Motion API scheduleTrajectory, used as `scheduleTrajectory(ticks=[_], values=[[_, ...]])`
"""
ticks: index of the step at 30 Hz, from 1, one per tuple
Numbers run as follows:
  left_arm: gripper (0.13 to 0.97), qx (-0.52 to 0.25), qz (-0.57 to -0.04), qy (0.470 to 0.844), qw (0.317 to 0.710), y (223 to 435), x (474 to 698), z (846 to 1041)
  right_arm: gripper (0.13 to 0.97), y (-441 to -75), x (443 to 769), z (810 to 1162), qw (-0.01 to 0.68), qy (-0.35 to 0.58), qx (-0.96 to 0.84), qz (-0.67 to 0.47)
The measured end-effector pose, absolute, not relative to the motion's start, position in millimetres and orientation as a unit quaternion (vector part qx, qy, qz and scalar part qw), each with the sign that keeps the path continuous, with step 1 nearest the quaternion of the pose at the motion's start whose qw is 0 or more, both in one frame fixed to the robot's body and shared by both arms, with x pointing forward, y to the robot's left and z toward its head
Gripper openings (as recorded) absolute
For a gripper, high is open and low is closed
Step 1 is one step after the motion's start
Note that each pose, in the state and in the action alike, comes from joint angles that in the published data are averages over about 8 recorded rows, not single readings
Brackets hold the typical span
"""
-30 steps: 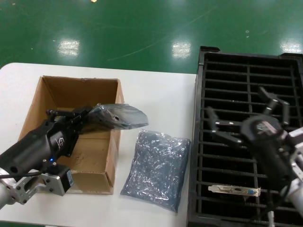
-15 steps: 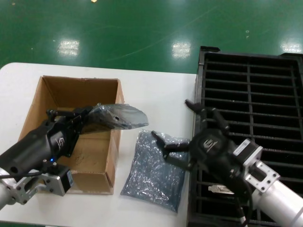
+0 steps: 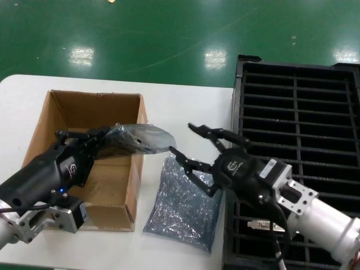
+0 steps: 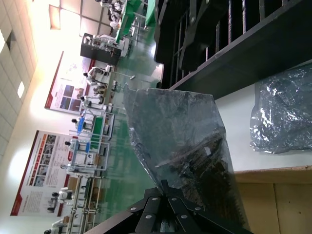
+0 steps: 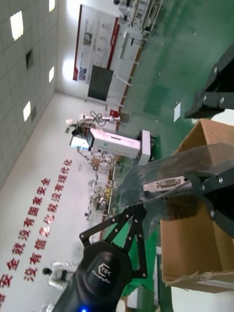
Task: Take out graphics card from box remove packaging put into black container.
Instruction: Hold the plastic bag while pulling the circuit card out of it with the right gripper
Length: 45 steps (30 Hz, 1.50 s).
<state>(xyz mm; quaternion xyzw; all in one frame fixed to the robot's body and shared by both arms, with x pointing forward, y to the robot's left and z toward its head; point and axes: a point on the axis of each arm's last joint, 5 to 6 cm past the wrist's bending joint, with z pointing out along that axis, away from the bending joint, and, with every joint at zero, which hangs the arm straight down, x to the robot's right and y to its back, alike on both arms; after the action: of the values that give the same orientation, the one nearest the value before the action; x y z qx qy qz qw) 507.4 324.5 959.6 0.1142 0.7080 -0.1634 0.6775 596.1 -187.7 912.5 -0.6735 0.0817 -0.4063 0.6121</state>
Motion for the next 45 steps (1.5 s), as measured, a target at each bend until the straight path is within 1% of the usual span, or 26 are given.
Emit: scheduleTrajectory(ticks=[8,9,17,21,29,45], values=[[0.139,0.114,-0.163,0.708,0.677,325,507,959.6,0.314,-177,604,920,0.603,0.044,-0.688,-0.402],[0.139,0.114,-0.163,0.708,0.677,325,507,959.6,0.314,-176,605,921,0.603,0.040,-0.689,-0.401],[0.139,0.114,-0.163,0.708,0.677,325,507,959.6,0.192,-169,615,927,0.600,0.019,-0.696,-0.394],[0.139,0.114,-0.163,0.708,0.677,325,507,959.6,0.192,-168,623,931,0.599,0.013,-0.700,-0.389],[0.139,0.114,-0.163,0.708,0.677,325,507,959.6,0.138,-163,638,937,0.592,-0.009,-0.715,-0.371],[0.139,0.114,-0.163,0.708,0.677,325,507,959.6,0.134,-154,685,964,0.561,-0.088,-0.750,-0.338]])
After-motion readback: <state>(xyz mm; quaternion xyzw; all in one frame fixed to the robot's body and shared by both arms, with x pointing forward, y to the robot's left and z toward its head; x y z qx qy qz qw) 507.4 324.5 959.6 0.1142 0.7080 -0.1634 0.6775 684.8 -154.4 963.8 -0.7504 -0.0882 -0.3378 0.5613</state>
